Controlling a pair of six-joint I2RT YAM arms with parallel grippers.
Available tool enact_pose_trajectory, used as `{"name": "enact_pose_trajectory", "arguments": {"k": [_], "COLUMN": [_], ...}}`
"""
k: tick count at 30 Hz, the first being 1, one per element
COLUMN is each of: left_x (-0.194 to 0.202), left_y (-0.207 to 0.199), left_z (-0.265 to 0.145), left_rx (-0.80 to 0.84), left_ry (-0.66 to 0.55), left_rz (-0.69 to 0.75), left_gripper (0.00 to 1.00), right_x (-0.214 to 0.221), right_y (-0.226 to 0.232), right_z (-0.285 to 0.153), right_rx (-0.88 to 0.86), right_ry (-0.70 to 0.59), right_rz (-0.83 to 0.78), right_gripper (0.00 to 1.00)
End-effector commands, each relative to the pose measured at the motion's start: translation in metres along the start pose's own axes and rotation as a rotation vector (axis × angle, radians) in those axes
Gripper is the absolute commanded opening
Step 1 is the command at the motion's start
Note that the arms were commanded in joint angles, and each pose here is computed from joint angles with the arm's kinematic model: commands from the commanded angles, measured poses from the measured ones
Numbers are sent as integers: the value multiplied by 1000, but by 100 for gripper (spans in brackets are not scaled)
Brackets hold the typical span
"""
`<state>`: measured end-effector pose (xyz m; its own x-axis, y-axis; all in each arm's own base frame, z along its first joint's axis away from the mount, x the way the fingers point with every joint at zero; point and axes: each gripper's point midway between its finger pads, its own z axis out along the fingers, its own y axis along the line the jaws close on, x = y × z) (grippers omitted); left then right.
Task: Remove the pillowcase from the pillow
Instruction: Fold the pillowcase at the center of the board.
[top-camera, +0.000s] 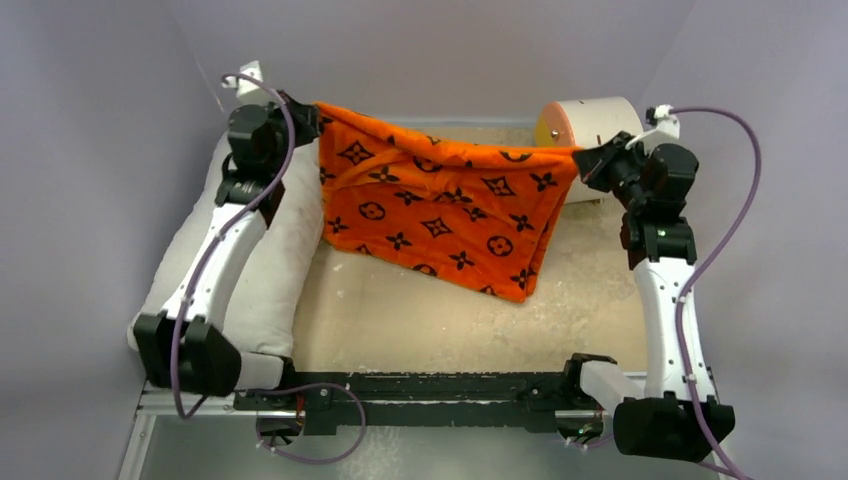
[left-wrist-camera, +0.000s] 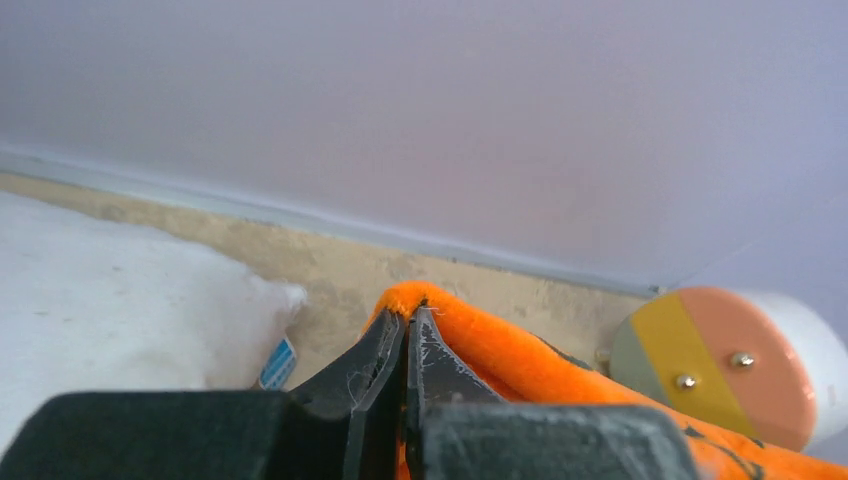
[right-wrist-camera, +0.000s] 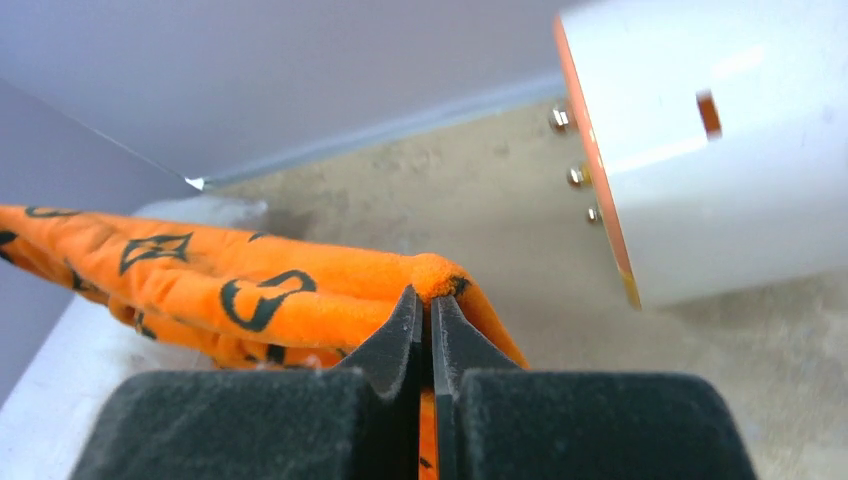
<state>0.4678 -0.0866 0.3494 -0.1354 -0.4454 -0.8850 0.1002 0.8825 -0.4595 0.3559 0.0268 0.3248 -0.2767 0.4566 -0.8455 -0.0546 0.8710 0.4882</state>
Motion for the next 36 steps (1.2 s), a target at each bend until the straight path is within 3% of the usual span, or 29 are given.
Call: {"name": "enact_pose_trajectory", "arguments": {"k": [1, 6, 16, 23, 27, 30, 36], "left_x": [-81, -110, -144, -133, -123, -129, -158], "left_y": [-8, -12, -69, -71, -35, -63, -75], "left_z": [-58, -118, -247, -254, -230, -240, -296], "left_rx": [-35, -69, 191, 203, 27, 143, 215], "left_ry": [-253, -331, -453, -393, -383, -347, -517], "left_rz": [26, 20, -60, -24, 9, -34, -88], "left_gripper": [0, 0, 0, 0, 0, 0, 0], "right_x": [-72, -108, -135, -136, -131, -134, -147], "right_y": [42, 84, 141, 148, 135, 137, 159], "right_z": [-30, -65, -149, -158, -134, -137, -195], "right_rx": [-71, -173, -306, -325, -292, -288, -306], "right_ry": [-160, -224, -327, -332, -280, -275, -381], "right_rz": [-96, -148, -224, -208, -167, -189, -229], "right_gripper": [0, 0, 0, 0, 0, 0, 0]}}
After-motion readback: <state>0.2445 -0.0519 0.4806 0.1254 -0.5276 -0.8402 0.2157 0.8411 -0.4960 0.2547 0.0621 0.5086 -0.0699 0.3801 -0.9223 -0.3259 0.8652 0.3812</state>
